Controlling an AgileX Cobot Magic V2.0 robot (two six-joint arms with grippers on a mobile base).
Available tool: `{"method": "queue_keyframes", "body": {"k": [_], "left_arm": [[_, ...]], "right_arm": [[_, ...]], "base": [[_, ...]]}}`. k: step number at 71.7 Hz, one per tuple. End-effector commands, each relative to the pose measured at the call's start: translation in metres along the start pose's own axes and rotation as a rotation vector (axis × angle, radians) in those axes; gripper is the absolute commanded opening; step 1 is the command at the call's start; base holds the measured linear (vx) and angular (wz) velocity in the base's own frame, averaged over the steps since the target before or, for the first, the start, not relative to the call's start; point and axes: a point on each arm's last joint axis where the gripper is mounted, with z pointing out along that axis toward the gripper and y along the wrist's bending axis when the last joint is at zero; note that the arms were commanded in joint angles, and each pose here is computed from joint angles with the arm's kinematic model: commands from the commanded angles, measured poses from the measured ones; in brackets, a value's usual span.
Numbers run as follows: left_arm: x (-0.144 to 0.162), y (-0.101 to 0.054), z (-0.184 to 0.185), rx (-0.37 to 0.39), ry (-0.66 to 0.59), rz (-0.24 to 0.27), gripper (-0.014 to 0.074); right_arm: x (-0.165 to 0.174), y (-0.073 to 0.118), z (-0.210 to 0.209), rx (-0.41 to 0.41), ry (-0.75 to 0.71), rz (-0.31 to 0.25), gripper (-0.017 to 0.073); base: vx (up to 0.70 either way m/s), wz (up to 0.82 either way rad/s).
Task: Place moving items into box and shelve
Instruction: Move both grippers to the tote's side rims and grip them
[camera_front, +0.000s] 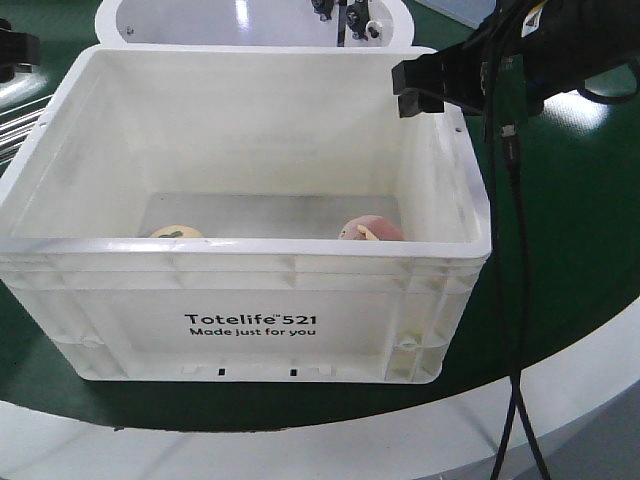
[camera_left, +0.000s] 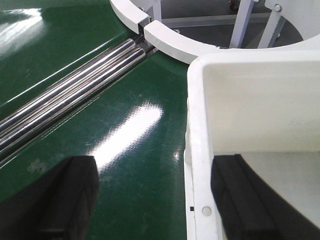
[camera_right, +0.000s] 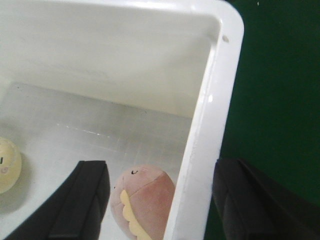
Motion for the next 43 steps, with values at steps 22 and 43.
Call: {"method": "queue_keyframes", "body": {"k": [22,43], "left_arm": [[-0.015,0.003,-0.016,0.008,-0.11,-0.005,0.0591],[-0.014,0.003,-0.016,0.001,-0.095,0.022,0.0591]], "right_arm": [[-0.01,0.002,0.003,-0.03,-0.038,0.041,0.0488],[-0.007,-0.001,0.018,-0.006,0.01,0.053,0.0488]], "base": [[0.0,0.0],[0.0,0.0]]}}
